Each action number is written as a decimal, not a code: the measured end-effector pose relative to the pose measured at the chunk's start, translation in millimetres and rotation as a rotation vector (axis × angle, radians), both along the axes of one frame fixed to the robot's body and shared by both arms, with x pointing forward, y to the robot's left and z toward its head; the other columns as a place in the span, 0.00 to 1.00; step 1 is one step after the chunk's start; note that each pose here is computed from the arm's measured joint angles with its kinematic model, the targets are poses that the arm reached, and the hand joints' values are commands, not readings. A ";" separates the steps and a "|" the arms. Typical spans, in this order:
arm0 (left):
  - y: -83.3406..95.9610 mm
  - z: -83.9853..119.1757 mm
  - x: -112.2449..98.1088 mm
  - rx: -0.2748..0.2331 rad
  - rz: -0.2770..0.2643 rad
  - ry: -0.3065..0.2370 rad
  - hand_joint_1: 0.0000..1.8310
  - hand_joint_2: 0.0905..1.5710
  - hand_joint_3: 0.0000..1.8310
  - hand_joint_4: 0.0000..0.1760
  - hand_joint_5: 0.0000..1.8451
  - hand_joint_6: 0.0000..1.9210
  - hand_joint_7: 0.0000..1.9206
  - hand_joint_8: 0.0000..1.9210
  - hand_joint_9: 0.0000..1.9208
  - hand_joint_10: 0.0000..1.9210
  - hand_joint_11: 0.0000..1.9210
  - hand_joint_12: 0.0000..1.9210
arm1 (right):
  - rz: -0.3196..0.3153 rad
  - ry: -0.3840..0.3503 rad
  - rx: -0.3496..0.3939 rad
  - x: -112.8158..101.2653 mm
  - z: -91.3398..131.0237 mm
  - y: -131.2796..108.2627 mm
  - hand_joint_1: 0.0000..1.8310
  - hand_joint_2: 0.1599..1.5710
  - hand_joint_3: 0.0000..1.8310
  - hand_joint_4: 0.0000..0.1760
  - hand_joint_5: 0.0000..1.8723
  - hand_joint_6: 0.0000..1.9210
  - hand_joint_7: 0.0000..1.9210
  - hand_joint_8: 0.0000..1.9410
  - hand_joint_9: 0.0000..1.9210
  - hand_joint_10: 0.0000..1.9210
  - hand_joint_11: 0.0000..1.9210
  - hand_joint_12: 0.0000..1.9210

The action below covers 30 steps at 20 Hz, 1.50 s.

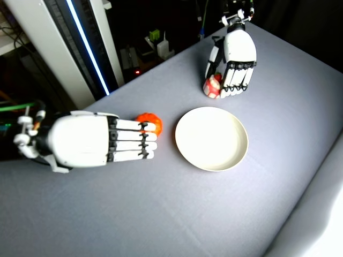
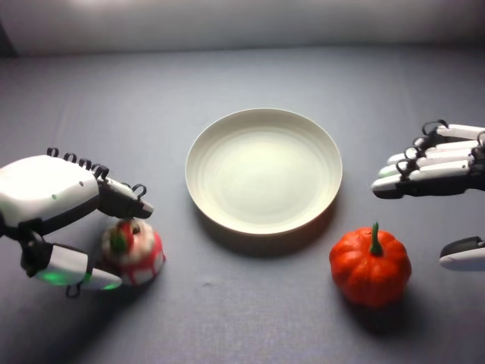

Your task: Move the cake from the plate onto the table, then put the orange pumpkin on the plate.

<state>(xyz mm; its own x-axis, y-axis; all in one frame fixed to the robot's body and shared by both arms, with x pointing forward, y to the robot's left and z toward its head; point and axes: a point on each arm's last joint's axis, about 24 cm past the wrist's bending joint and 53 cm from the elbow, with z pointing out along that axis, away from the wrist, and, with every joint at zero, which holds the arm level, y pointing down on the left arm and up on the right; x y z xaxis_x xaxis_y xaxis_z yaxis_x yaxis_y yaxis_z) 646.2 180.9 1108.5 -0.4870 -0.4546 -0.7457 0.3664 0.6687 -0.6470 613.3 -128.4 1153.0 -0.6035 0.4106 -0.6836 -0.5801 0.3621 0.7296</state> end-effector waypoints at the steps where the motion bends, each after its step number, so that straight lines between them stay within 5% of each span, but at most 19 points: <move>1: -0.6 -1.6 -2.4 0.004 -0.005 0.004 0.48 0.55 0.00 0.00 0.34 0.00 0.38 0.00 0.38 0.00 0.25 0.23 | 0.009 -0.010 -0.008 0.0 1.9 3.0 0.46 0.58 0.00 0.05 0.16 0.00 0.14 0.00 0.17 0.00 0.00 0.57; 3: -0.7 -0.4 -6.4 0.004 -0.010 0.003 0.45 0.55 0.00 0.03 0.23 0.00 0.30 0.00 0.31 0.00 0.15 0.31 | 0.034 -0.025 -0.024 -1.8 2.7 12.0 0.44 0.51 0.00 0.00 0.15 0.00 0.14 0.00 0.20 0.01 0.00 0.66; 4: -0.6 4.2 -8.3 -0.009 -0.010 -0.006 0.45 0.52 0.00 0.03 0.20 0.00 0.25 0.00 0.27 0.00 0.11 0.36 | 0.046 -0.028 -0.032 -3.1 1.2 16.7 0.45 0.50 0.00 0.23 0.12 0.00 0.12 0.00 0.18 0.00 0.00 0.64; 5: -0.2 8.1 -9.2 -0.016 -0.014 -0.019 0.45 0.52 0.00 0.03 0.20 0.00 0.25 0.00 0.27 0.00 0.11 0.36 | 0.061 -0.029 -0.044 -5.3 -1.4 21.4 0.45 0.50 0.00 0.23 0.12 0.00 0.12 0.00 0.18 0.00 0.00 0.64; 7: 2.7 18.2 -13.8 -0.038 -0.011 -0.039 0.41 0.49 0.00 0.31 0.08 0.00 0.13 0.00 0.20 0.00 0.02 0.49 | 0.100 -0.033 -0.073 -8.1 -7.2 32.7 0.49 0.48 0.00 0.00 0.16 0.00 0.15 0.00 0.21 0.01 0.04 0.65; 10: 4.2 35.7 -22.3 -0.075 -0.020 -0.083 0.42 0.49 0.00 0.27 0.06 0.00 0.07 0.00 0.14 0.00 0.00 0.46 | 0.142 -0.046 -0.120 -7.6 -12.1 48.8 0.50 0.47 0.00 0.00 0.20 0.00 0.18 0.00 0.25 0.01 0.07 0.63; 12: 8.0 51.4 -26.1 -0.105 -0.019 -0.124 0.39 0.50 0.00 0.38 0.02 0.00 0.04 0.00 0.11 0.00 0.00 0.44 | 0.164 -0.063 -0.142 -8.7 -13.6 58.7 0.52 0.49 0.00 0.00 0.22 0.00 0.23 0.00 0.30 0.01 0.12 0.60; 14: 14.5 62.3 -28.2 -0.122 -0.008 -0.150 0.42 0.50 0.00 0.26 0.02 0.00 0.03 0.00 0.10 0.00 0.00 0.45 | 0.180 -0.067 -0.163 -10.6 -19.0 63.6 0.64 0.55 0.00 0.00 0.34 0.01 0.32 0.01 0.45 0.07 0.37 0.57; 15: 17.4 70.3 -30.0 -0.142 0.000 -0.168 0.42 0.50 0.00 0.32 0.01 0.00 0.02 0.00 0.09 0.00 0.00 0.44 | 0.178 -0.060 -0.176 -8.2 -24.1 65.4 0.74 0.66 0.00 0.00 0.49 0.41 0.42 0.53 0.46 0.53 0.51 0.59; 16: 17.7 71.6 -30.1 -0.143 -0.001 -0.172 0.42 0.50 0.00 0.32 0.01 0.00 0.02 0.00 0.09 0.00 0.00 0.44 | 0.177 -0.061 -0.177 -7.6 -24.1 65.7 0.74 0.66 0.00 0.00 0.49 0.41 0.42 0.53 0.46 0.53 0.51 0.59; 18: 16.5 77.2 -31.9 -0.156 -0.009 -0.193 0.40 0.50 0.00 0.43 0.00 0.00 0.02 0.00 0.08 0.00 0.00 0.43 | 0.165 -0.069 -0.170 -2.0 -18.9 65.1 0.66 0.75 0.00 0.00 0.44 0.57 0.38 0.78 0.52 0.69 0.56 0.79; 21: 18.3 77.1 -33.6 -0.160 -0.005 -0.192 0.41 0.50 0.00 0.52 0.00 0.00 0.02 0.00 0.09 0.00 0.00 0.44 | 0.132 -0.131 -0.118 15.9 17.2 66.4 0.66 0.78 0.00 0.00 0.46 0.54 0.30 0.89 0.47 0.93 0.57 0.96; 23: 18.0 77.4 -36.2 -0.161 -0.011 -0.196 0.43 0.49 0.00 0.93 0.00 0.00 0.01 0.00 0.11 0.00 0.00 0.50 | 0.094 -0.180 -0.015 29.2 54.5 61.7 0.72 0.76 0.00 0.00 0.46 0.60 0.32 0.78 0.40 0.82 0.45 0.89; 24: 19.5 75.5 -37.1 -0.163 -0.006 -0.190 0.42 0.49 0.00 0.99 0.00 0.00 0.01 0.00 0.11 0.00 0.00 0.52 | 0.078 -0.214 0.028 37.8 73.4 58.7 0.73 0.76 0.00 0.00 0.44 0.65 0.33 0.75 0.39 0.80 0.41 0.87; 25: 20.7 74.9 -36.7 -0.159 -0.002 -0.187 0.41 0.50 0.00 0.99 0.00 0.00 0.01 0.00 0.11 0.00 0.00 0.55 | 0.063 -0.235 0.047 47.2 82.8 59.4 0.67 0.75 0.00 0.00 0.48 0.58 0.36 0.75 0.40 0.74 0.40 0.84; 27: 22.5 78.1 -36.9 -0.163 -0.001 -0.197 0.40 0.50 0.00 1.00 0.00 0.00 0.01 0.00 0.09 0.00 0.00 0.53 | 0.036 -0.242 0.066 66.9 88.4 72.3 0.74 0.71 0.00 0.00 0.53 0.49 0.38 0.70 0.41 0.72 0.36 0.78; 28: 22.3 78.8 -37.2 -0.165 -0.002 -0.199 0.44 0.49 0.00 1.00 0.00 0.00 0.02 0.00 0.05 0.01 0.00 0.37 | 0.035 -0.241 0.052 73.8 84.3 83.5 0.74 0.72 0.00 0.00 0.54 0.50 0.38 0.70 0.39 0.74 0.29 0.82; 29: 22.3 78.3 -37.1 -0.164 -0.001 -0.198 0.45 0.50 0.00 1.00 0.00 0.00 0.01 0.00 0.03 0.01 0.00 0.26 | 0.036 -0.237 0.030 78.5 78.0 93.0 0.74 0.71 0.00 0.00 0.52 0.54 0.39 0.67 0.42 0.69 0.38 0.74; 30: 22.2 78.2 -37.1 -0.165 -0.001 -0.198 0.46 0.50 0.00 0.96 0.00 0.00 0.02 0.00 0.04 0.00 0.00 0.25 | 0.035 -0.235 -0.007 83.9 69.3 103.1 0.74 0.71 0.00 0.00 0.52 0.49 0.38 0.70 0.43 0.71 0.40 0.75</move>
